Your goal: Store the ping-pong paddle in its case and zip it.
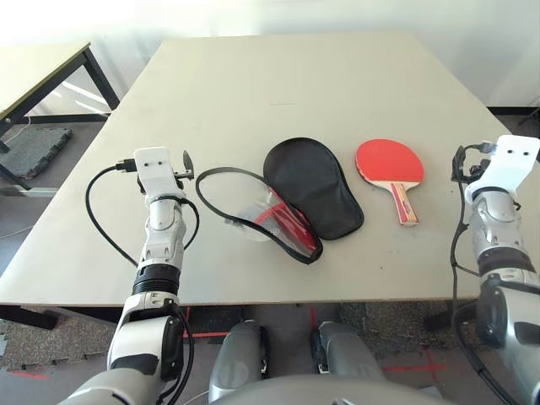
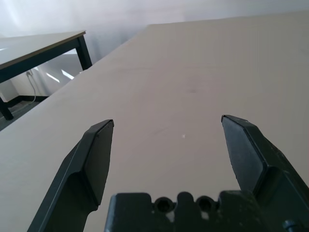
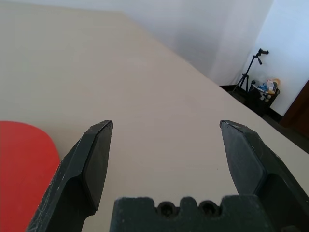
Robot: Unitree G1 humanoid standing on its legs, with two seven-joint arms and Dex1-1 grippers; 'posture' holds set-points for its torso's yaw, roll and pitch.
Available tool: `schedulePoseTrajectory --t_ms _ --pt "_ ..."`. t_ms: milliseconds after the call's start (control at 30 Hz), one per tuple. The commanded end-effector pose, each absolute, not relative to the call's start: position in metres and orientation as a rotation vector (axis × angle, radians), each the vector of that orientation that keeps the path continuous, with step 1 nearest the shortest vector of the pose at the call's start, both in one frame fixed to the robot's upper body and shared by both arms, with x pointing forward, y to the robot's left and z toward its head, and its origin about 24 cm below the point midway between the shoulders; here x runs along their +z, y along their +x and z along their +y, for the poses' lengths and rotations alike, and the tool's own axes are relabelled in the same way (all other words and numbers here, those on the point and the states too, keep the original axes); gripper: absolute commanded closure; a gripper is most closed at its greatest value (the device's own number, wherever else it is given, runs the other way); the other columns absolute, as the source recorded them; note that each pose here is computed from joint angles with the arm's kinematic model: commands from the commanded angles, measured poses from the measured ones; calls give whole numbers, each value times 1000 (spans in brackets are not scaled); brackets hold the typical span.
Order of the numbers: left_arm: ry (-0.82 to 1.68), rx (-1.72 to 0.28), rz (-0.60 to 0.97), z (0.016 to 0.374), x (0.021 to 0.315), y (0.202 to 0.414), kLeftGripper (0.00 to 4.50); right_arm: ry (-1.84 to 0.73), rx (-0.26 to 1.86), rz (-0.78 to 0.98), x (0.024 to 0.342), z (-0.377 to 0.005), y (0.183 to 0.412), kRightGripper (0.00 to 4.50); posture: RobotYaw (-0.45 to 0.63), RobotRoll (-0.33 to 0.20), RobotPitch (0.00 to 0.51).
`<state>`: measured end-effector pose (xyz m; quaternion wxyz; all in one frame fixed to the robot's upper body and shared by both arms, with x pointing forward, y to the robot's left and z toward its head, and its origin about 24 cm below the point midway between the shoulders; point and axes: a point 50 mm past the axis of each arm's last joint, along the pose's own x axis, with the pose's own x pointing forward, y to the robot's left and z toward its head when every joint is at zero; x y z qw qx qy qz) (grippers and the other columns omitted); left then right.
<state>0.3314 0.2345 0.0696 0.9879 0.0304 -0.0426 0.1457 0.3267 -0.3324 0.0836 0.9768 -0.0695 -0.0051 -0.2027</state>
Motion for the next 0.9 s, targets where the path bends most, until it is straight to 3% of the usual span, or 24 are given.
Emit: schedulePoseTrajectory --t_ms 33,533,900 --pt "59 289 -92 231 68 329 0 -153 -401 4 82 -335 323 48 34 0 74" --pt "64 266 -92 229 71 331 0 -134 -395 -1 80 -328 325 48 30 0 68" --pt "111 171 -218 242 117 337 0 -120 -316 49 106 -316 333 48 38 0 68"
